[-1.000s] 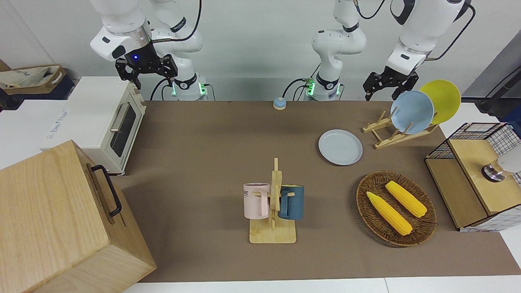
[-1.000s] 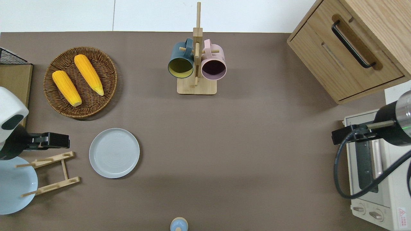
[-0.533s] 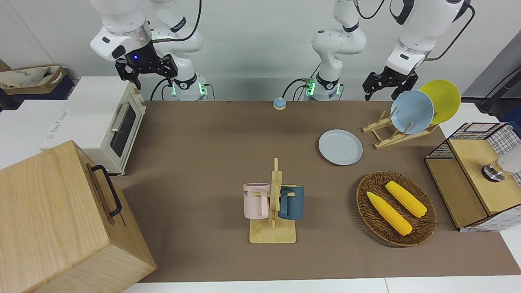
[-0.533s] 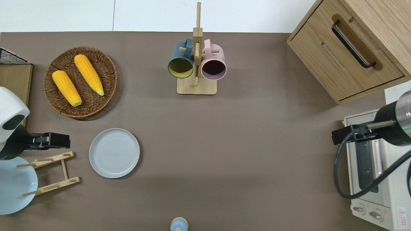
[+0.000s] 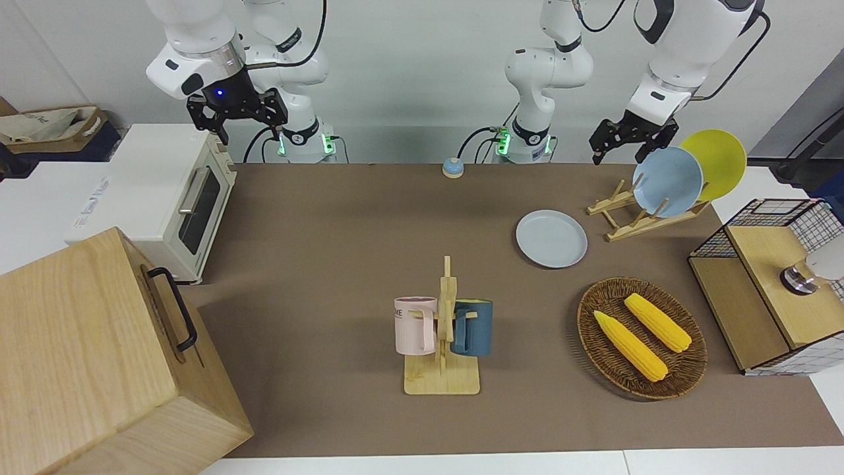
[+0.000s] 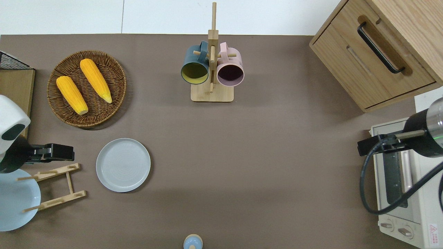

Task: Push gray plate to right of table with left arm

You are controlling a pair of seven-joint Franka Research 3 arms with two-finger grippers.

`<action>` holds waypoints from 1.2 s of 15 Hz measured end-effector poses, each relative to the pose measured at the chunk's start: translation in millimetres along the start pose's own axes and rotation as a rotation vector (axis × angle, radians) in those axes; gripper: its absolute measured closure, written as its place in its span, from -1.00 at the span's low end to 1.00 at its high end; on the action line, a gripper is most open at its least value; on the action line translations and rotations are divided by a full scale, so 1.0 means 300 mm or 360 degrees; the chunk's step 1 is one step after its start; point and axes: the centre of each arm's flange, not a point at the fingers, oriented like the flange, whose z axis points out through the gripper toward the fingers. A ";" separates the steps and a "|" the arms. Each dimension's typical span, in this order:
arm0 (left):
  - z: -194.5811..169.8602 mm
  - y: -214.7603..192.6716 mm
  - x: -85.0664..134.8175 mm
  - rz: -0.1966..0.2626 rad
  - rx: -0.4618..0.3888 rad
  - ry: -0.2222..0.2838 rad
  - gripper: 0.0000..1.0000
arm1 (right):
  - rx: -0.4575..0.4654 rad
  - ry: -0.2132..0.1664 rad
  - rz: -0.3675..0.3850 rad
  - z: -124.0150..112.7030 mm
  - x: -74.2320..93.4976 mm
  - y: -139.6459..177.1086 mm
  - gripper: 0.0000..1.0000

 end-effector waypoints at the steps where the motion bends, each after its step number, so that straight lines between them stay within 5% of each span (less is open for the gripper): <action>1: 0.007 -0.001 0.001 -0.0002 0.0000 -0.0006 -1.00 | 0.0000 0.0000 0.0000 0.000 0.000 0.000 -0.97; 18: 0.305 -0.027 0.029 -0.0026 -0.0004 0.0007 -0.99 | 0.0000 0.0000 0.0000 0.000 0.000 0.000 -0.97</action>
